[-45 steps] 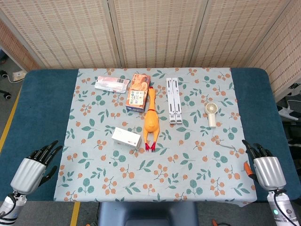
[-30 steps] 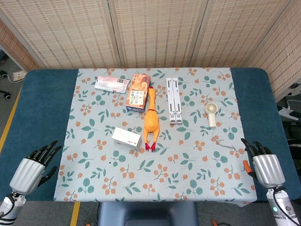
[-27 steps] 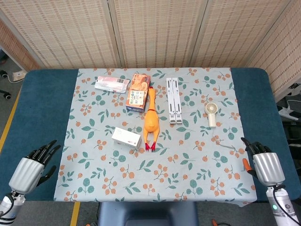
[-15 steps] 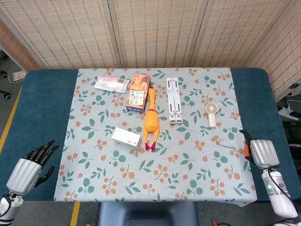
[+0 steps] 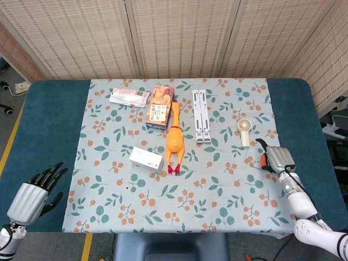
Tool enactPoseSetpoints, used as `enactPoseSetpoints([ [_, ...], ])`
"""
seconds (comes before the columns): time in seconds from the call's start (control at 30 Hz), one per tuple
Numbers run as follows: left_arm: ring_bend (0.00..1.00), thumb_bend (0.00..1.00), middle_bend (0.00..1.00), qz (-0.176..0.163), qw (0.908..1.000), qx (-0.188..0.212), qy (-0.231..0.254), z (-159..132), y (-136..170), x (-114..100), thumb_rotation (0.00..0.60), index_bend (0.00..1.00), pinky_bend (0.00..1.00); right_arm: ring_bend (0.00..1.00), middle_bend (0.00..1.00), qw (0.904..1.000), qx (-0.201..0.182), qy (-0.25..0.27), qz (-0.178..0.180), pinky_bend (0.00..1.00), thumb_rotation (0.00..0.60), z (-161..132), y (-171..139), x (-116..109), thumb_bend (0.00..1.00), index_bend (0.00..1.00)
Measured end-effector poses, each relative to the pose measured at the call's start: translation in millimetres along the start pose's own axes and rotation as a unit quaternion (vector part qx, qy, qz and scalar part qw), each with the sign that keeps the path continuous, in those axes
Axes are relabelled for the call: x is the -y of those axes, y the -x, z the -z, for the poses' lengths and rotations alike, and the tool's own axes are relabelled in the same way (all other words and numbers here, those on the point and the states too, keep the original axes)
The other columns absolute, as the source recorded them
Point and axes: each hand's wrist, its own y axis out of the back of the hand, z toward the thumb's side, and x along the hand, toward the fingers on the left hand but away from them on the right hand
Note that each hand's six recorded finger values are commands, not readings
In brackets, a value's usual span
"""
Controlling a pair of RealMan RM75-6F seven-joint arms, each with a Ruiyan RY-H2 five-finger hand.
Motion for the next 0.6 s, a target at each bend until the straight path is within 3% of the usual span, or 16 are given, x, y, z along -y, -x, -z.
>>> enactPoseSetpoints([
  [0.6, 0.21, 0.38, 0.06, -0.007, 0.9999, 0.004, 0.006, 0.7, 3.8, -4.1, 0.6, 0.12, 0.45, 0.59, 0.74, 0.9996, 0.019, 0.019, -0.006, 0.69, 0.6, -15.7, 40.3, 12.3, 0.72, 0.1],
])
